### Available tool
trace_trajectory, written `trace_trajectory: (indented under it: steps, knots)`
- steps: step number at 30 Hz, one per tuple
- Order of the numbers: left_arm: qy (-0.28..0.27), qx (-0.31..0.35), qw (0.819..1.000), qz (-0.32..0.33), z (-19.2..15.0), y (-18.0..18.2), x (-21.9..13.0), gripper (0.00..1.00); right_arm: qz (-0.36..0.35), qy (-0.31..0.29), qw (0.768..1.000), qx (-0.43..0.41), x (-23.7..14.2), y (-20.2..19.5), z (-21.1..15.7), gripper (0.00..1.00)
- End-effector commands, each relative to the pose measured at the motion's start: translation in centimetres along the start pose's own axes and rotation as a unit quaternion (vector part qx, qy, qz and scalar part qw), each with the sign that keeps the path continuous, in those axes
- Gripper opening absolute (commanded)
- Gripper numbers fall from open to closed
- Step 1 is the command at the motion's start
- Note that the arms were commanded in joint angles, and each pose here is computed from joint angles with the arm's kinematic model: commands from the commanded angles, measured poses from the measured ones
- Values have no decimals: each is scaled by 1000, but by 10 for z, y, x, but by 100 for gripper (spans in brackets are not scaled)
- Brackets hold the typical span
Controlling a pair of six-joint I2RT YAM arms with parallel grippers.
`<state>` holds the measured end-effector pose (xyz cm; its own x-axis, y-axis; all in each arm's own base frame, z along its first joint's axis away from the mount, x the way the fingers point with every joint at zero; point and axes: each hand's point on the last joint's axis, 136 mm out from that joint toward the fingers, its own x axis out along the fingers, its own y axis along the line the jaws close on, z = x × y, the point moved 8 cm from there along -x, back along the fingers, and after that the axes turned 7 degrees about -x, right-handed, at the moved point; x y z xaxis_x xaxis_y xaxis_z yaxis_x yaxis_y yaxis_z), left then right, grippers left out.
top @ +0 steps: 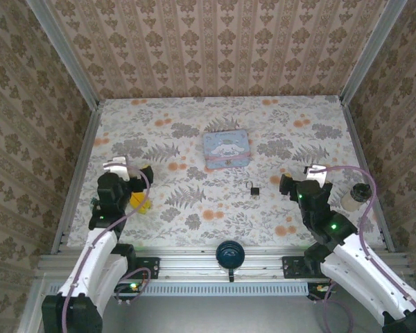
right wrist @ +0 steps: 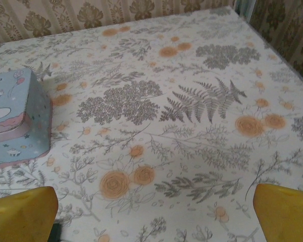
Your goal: Unlock the padlock with the key
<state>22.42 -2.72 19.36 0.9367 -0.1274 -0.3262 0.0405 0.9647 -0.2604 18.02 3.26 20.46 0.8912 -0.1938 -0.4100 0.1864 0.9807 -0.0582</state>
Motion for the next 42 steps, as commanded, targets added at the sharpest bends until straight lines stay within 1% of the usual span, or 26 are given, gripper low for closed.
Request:
trace_trajectory:
  steps: [1, 3, 6, 17, 23, 31, 42]
  knots:
    - [-36, 45, 998, -20, 5, -7, 7, 100, -21, -49, 998, -18, 7, 0, 7, 100]
    - [-33, 67, 997, -23, 2, -11, 12, 100, -22, -54, 998, -27, 10, 1, 4, 100]
    - [-32, 83, 996, -28, 3, -16, 16, 100, -24, -59, 998, -30, 12, 1, 5, 100]
    - [-31, 98, 994, -27, 4, -20, 23, 100, -31, -64, 997, -30, 13, -2, 6, 100]
    - [-36, 118, 992, -11, 6, -18, 31, 100, -57, -74, 996, -16, 15, -9, 7, 100]
    - [-27, 148, 989, 7, 4, -13, 55, 100, -55, -77, 996, -4, 20, -10, 8, 100]
    - [-32, 158, 987, 20, -10, 5, 63, 100, -54, -73, 996, -7, 23, -11, 8, 100]
